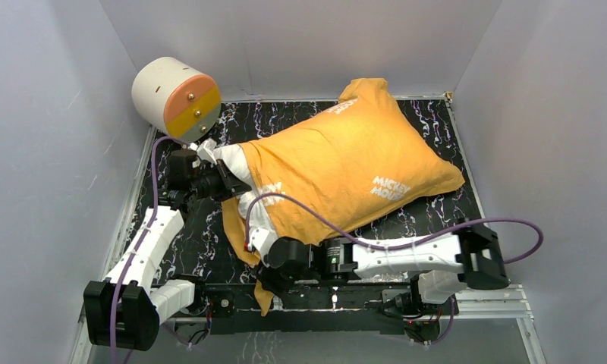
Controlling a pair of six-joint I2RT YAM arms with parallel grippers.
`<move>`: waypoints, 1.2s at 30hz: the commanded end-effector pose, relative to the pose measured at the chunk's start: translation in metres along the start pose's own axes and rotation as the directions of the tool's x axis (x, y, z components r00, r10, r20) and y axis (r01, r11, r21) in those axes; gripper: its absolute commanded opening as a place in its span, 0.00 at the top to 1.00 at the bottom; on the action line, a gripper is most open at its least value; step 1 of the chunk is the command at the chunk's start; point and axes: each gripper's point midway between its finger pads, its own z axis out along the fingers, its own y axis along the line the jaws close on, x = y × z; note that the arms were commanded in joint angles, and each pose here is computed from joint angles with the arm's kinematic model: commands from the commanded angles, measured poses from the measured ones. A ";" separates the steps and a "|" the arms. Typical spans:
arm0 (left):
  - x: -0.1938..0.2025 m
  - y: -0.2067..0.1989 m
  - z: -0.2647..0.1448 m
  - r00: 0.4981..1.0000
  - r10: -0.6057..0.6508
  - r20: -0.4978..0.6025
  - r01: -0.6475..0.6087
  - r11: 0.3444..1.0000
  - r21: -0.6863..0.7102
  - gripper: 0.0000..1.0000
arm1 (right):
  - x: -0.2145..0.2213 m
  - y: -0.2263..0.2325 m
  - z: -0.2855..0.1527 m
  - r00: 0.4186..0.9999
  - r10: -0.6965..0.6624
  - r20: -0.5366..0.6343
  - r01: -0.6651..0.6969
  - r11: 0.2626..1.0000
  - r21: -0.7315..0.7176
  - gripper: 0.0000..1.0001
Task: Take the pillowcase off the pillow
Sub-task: Remove the pillow from the pillowcase.
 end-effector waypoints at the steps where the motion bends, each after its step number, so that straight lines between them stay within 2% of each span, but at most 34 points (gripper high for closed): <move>1: 0.006 -0.013 -0.008 0.999 0.037 0.003 -0.037 0.997 0.075 1.00 | -0.105 -0.022 -0.056 0.934 0.022 0.356 -0.087 0.982 0.168 0.43; 6: 0.009 -0.015 -0.013 0.998 0.059 -0.009 -0.059 0.996 0.071 1.00 | -0.131 -0.050 -0.060 0.900 0.104 0.424 -0.190 0.968 0.165 0.39; 9: 0.009 -0.017 -0.015 0.998 0.061 -0.008 -0.061 0.995 0.074 1.00 | -0.129 -0.053 -0.045 0.907 0.149 0.393 -0.207 0.972 0.108 0.40; 14: 0.005 -0.022 -0.018 0.998 0.066 -0.003 -0.065 0.995 0.078 1.00 | -0.116 -0.046 -0.017 0.944 0.138 0.298 -0.169 0.982 0.080 0.40; 19: 0.004 -0.032 -0.019 0.994 0.106 -0.004 -0.105 0.990 0.098 1.00 | -0.102 -0.060 -0.002 0.973 0.097 0.209 -0.134 0.976 0.171 0.41; 22: 0.005 -0.033 -0.019 0.993 0.114 -0.010 -0.112 0.989 0.099 1.00 | -0.104 -0.078 -0.001 0.972 0.081 0.219 -0.140 0.952 0.271 0.42; 25: 0.009 -0.033 -0.018 0.993 0.119 -0.022 -0.117 0.989 0.095 1.00 | -0.111 -0.094 -0.009 0.968 0.074 0.240 -0.156 0.925 0.345 0.35; 27: 0.011 -0.031 -0.018 0.992 0.121 -0.027 -0.119 0.989 0.088 1.00 | -0.106 -0.092 -0.005 0.977 0.102 0.190 -0.154 0.947 0.282 0.32; 29: 0.010 -0.031 -0.019 0.992 0.122 -0.023 -0.120 0.989 0.081 1.00 | -0.090 -0.076 0.009 0.989 0.118 0.091 -0.132 0.977 0.167 0.34; 33: 0.006 -0.038 -0.015 0.993 0.117 -0.026 -0.113 0.988 0.108 1.00 | -0.044 -0.020 0.043 0.991 0.096 -0.093 -0.107 0.986 -0.126 0.56; 36: -0.005 -0.040 -0.013 0.993 0.116 -0.012 -0.115 0.989 0.095 1.00 | -0.012 0.020 0.049 0.985 0.006 -0.170 -0.050 0.965 -0.259 0.65</move>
